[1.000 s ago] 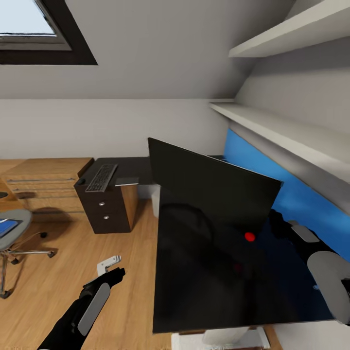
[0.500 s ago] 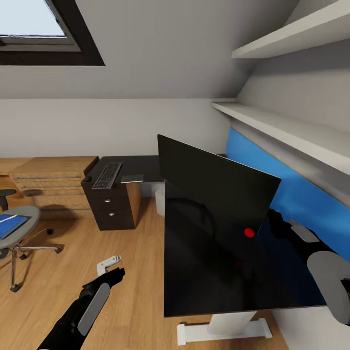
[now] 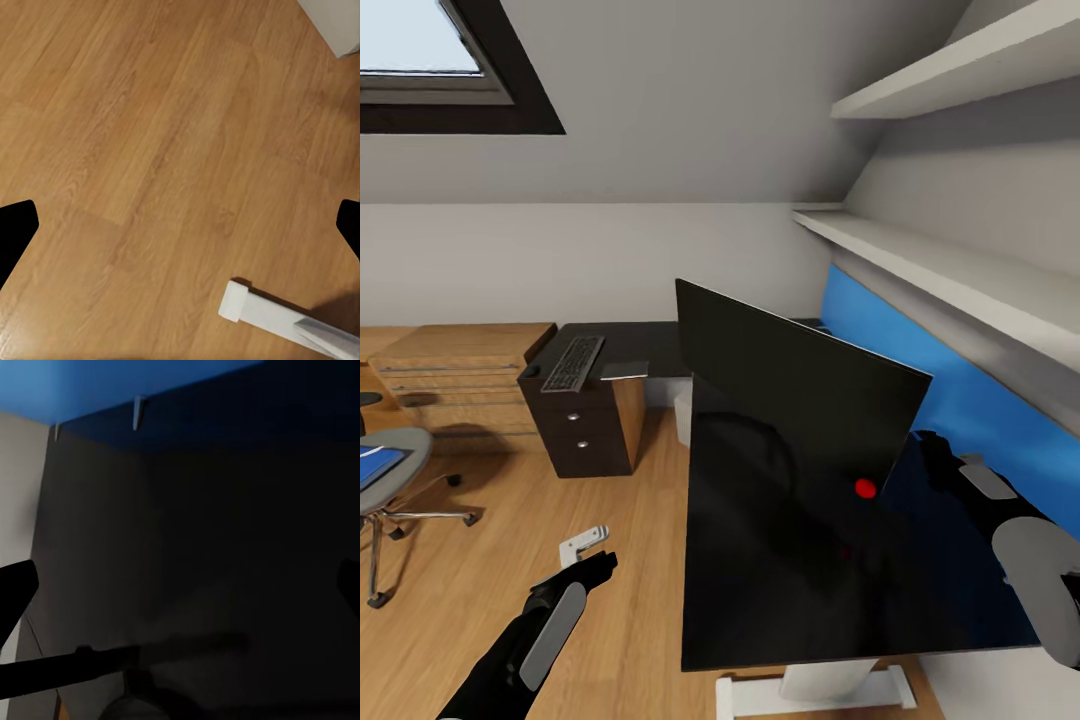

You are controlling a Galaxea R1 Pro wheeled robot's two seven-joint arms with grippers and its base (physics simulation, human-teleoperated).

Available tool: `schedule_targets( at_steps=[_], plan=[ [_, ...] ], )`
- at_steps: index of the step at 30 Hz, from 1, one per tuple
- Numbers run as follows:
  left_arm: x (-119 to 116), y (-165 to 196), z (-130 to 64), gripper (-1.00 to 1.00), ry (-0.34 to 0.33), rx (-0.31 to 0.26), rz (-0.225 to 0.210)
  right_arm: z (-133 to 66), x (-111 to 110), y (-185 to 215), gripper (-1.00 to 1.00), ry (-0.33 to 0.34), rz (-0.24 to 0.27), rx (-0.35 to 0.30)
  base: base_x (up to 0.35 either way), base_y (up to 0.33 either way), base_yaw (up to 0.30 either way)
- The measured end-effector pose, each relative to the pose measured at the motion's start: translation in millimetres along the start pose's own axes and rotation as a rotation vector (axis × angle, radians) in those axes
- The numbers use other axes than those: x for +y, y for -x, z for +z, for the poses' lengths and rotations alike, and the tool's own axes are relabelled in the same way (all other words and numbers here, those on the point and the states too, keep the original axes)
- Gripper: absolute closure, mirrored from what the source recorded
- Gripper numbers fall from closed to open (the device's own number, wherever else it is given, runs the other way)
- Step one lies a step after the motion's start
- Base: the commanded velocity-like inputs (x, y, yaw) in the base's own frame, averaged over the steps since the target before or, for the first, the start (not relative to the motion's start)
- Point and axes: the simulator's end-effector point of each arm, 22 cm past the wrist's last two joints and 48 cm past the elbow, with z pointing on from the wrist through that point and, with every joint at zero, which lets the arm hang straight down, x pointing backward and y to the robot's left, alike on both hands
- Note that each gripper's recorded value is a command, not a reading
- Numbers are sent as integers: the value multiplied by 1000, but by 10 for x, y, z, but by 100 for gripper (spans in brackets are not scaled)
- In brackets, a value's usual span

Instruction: In the bedroom, organize the workspace by keeping the computer under the desk, ensuring the monitor is on the desk, placing the keyboard on the desk next to the monitor, placing the mouse on the desk next to the keyboard, moving the folder from the swivel chair onto the desk next to the mouse, stacking the notebook on top of the folder with the pen on top of the notebook, and positioning the swivel chair next to the desk.

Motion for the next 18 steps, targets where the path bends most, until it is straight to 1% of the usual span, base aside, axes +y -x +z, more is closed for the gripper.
schedule_targets(
  at_steps=[5, 13, 18],
  plan=[
    [0, 1, 0, -100, 0, 0, 0, -1, 3, 18, -100, 1, 7, -8, 23, -4, 0],
    [-6, 5, -3, -100, -1, -3, -2, -1, 41, -24, -100, 11, 13, -3, 205, 16, 0],
    [-8, -3, -1, -100, -2, 0, 0, 7, 74, -158, -100, 16, 15, 17, 52, 2, 0]
  ],
)
